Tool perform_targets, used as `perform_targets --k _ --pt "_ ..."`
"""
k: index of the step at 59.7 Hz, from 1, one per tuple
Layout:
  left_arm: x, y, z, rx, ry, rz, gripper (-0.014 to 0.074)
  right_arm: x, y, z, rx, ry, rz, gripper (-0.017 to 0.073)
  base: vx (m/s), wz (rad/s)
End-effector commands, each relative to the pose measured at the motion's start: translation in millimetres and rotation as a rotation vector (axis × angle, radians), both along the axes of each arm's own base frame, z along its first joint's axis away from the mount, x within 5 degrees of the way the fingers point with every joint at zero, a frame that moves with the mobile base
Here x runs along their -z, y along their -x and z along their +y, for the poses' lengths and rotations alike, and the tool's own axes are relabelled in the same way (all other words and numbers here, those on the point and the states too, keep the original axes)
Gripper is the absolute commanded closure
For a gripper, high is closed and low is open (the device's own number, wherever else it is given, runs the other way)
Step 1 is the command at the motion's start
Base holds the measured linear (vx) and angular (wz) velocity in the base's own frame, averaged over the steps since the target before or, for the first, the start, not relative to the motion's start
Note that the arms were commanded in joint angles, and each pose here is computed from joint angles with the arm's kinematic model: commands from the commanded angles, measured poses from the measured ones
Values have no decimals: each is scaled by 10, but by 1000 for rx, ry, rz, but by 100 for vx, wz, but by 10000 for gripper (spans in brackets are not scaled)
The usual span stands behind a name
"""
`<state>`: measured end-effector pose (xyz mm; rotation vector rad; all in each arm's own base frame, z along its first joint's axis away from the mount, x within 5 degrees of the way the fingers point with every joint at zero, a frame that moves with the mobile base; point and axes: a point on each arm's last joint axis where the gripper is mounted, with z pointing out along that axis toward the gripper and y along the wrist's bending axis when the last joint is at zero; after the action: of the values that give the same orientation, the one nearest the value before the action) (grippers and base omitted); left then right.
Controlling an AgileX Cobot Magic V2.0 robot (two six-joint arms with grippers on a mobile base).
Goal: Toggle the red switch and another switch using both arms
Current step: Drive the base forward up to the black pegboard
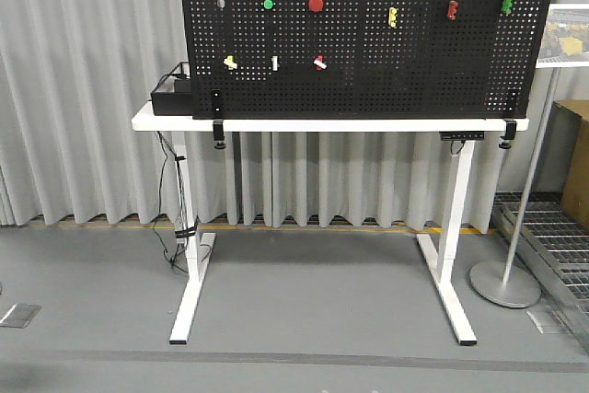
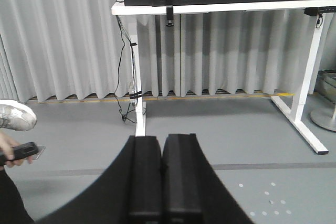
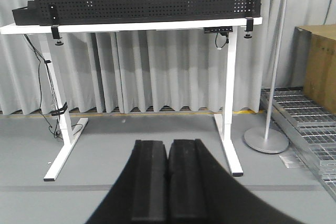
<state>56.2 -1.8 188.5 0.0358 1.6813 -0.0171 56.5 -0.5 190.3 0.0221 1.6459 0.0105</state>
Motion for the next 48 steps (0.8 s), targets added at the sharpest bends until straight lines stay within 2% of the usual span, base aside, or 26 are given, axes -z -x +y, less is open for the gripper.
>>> perform_targets --k 1,48 --pt "-11 -1 -1 -1 12 -76 591 -61 3 2 -2 10 -86 566 0 0" --pt "-11 -1 -1 -1 12 -76 591 -61 3 2 -2 9 -86 566 1 0"
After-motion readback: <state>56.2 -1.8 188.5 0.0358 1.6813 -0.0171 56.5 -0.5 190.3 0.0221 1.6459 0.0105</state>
